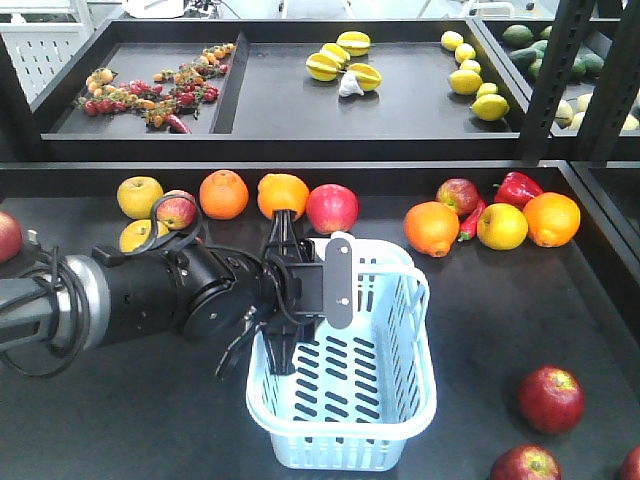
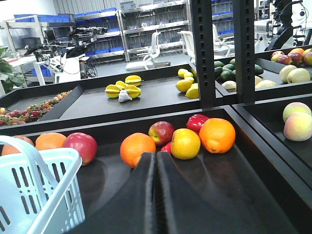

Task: Pick three apples into basket with both arms
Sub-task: 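Open the left gripper and lift it away from the basket handle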

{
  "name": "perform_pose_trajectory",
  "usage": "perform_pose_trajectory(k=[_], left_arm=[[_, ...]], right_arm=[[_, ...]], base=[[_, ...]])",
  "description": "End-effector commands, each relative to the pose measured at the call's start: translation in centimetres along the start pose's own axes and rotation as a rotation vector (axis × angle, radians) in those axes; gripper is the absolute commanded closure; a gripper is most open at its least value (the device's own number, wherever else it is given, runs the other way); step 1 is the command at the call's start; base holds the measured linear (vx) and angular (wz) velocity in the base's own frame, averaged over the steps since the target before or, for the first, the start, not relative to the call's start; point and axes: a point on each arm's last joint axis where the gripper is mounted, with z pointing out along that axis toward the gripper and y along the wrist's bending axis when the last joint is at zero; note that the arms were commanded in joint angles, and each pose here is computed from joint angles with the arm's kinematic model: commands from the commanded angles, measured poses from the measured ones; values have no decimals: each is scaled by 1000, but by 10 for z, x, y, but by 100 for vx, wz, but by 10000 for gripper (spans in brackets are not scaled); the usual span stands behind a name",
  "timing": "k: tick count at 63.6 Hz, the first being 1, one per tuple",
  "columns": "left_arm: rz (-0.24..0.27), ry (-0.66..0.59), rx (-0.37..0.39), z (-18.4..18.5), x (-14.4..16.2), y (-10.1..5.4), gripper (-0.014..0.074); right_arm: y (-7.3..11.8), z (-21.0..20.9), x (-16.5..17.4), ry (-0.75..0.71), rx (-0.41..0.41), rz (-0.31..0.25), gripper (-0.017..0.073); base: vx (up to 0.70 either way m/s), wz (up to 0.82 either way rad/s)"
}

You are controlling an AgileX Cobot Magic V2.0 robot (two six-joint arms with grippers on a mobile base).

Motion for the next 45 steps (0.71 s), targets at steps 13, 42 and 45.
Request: perform_pose_trajectory(k=[13,42,45], left_arm=[[-105,-134,-148,-56,-21,31,-28],[-554,-285,-156,-175,-29,45,-8],[-601,-297,-171,-187,-28,47,-1]], right_arm=[[1,0,-2,-62,-11,-13,568],[1,0,-2,-62,-11,-13,568],[1,0,-2,-62,-11,-13,568]], base=[[0,0],[0,0],[0,0]])
